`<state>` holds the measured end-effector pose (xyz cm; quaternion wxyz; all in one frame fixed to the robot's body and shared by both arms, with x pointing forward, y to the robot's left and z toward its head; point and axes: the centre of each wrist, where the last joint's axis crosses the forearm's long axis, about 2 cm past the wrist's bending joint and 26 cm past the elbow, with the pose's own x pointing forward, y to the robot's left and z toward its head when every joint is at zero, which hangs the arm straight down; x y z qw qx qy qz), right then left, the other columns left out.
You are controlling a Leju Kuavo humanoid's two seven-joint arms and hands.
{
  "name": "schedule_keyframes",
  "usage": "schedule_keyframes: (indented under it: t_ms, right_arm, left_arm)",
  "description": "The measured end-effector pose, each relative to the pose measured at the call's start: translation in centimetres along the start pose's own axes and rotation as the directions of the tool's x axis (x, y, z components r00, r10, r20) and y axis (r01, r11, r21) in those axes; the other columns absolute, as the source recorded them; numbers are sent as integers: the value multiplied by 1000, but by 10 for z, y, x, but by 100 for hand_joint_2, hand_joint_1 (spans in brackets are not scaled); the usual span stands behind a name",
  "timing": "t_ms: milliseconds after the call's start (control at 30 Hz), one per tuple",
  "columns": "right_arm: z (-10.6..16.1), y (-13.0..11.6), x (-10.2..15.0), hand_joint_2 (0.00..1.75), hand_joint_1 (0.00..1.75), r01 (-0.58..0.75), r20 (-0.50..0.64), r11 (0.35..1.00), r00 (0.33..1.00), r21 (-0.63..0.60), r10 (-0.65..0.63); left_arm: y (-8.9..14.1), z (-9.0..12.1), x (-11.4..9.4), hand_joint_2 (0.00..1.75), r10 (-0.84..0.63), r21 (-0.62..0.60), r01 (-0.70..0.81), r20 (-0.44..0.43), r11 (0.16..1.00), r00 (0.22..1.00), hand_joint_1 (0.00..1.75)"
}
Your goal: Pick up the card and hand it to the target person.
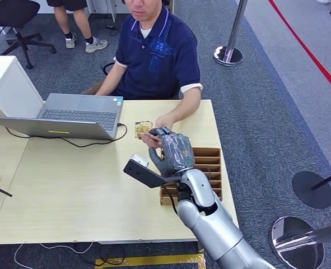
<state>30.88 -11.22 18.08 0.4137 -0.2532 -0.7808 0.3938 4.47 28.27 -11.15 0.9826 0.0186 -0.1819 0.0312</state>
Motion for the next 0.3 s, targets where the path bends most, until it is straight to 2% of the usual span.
schedule_keyframes:
  t_ms: [133,267,300]
  right_arm:
    - [0,2,0,175,0,5,-2,1000,1000,1,-5]
    - [1,2,0,175,164,14,-7,1000,1000,-9,-14]
    - [1,2,0,175,165,16,-7,1000,1000,-11,-16]
  left_arm:
    - [0,0,0,0,2,2,-2,0,1000,1000,0]
    - [0,0,0,0,2,4,-2,-1,1000,1000,0]
    - [0,0,0,0,2,4,-2,-1,1000,1000,0]
